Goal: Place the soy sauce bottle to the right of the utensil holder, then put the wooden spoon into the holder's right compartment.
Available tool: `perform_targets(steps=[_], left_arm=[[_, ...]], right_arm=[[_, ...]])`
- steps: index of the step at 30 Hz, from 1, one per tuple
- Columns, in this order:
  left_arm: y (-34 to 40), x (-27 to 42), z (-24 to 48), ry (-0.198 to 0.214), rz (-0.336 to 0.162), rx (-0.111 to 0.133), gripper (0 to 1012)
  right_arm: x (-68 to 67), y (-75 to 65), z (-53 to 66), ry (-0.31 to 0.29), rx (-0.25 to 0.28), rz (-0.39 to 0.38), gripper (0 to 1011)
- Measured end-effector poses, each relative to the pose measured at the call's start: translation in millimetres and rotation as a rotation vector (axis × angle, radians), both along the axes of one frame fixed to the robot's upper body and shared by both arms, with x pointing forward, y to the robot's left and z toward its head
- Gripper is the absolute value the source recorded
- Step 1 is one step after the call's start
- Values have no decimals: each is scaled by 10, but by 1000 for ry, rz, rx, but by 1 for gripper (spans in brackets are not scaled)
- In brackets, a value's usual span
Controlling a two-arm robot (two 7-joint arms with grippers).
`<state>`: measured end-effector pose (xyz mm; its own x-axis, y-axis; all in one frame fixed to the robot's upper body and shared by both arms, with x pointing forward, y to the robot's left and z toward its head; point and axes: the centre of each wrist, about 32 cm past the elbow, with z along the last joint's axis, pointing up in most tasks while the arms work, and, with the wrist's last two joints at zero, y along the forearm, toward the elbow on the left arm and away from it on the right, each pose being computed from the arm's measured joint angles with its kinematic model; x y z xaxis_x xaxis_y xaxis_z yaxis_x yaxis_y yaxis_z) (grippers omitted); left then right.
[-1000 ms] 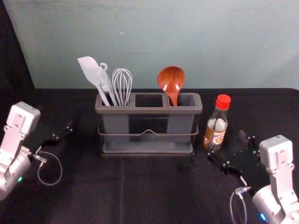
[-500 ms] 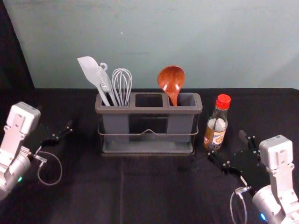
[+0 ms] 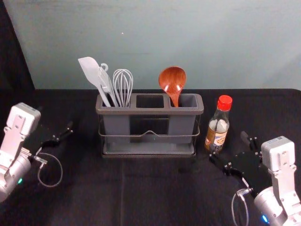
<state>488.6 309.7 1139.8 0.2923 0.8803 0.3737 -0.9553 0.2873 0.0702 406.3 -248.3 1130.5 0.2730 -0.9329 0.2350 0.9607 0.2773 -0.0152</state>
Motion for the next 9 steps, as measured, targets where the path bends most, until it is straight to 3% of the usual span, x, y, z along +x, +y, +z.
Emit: perform_targets(steps=[9], left_arm=[[0,0,0,0,0,0,1011]], right_arm=[[0,0,0,0,0,0,1002]])
